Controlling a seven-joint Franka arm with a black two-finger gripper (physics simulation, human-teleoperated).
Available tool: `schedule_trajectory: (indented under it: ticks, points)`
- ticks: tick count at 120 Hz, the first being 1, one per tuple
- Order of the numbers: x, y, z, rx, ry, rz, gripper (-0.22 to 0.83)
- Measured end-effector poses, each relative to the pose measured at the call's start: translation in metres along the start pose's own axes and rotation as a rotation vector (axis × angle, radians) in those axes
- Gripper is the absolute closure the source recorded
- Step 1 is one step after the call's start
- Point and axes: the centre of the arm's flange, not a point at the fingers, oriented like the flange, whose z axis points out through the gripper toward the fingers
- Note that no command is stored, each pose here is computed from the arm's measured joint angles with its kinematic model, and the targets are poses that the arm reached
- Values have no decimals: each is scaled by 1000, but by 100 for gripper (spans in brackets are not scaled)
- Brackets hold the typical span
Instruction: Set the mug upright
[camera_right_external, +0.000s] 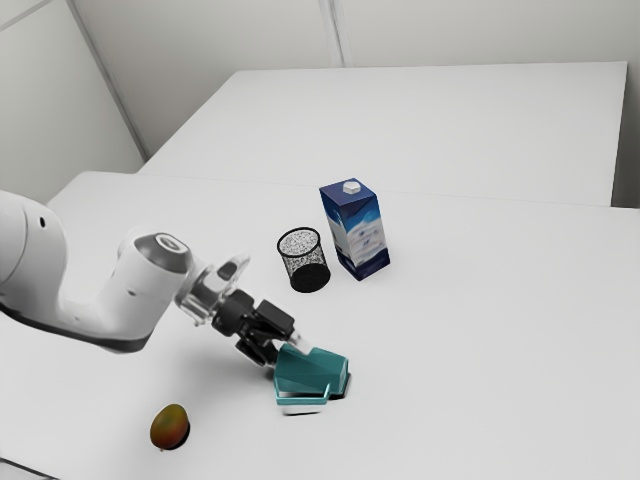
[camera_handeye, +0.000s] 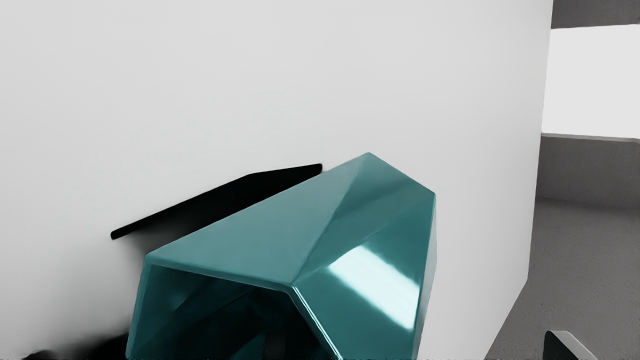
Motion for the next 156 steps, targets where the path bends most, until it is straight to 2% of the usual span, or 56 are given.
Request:
schedule_trajectory:
  ticks: [49, 67, 104, 121, 141, 156]
  points:
    - [-5, 4, 8, -40, -25, 97, 58]
    - [-5, 6, 7, -42, -23, 127, 70]
    - [-2, 15, -6, -20, 3, 199, 77]
    - [0, 45, -8, 26, -5, 285, 78]
    - [1, 70, -15, 168, -48, 368, 79]
    - [5, 84, -23, 371, -123, 441, 79]
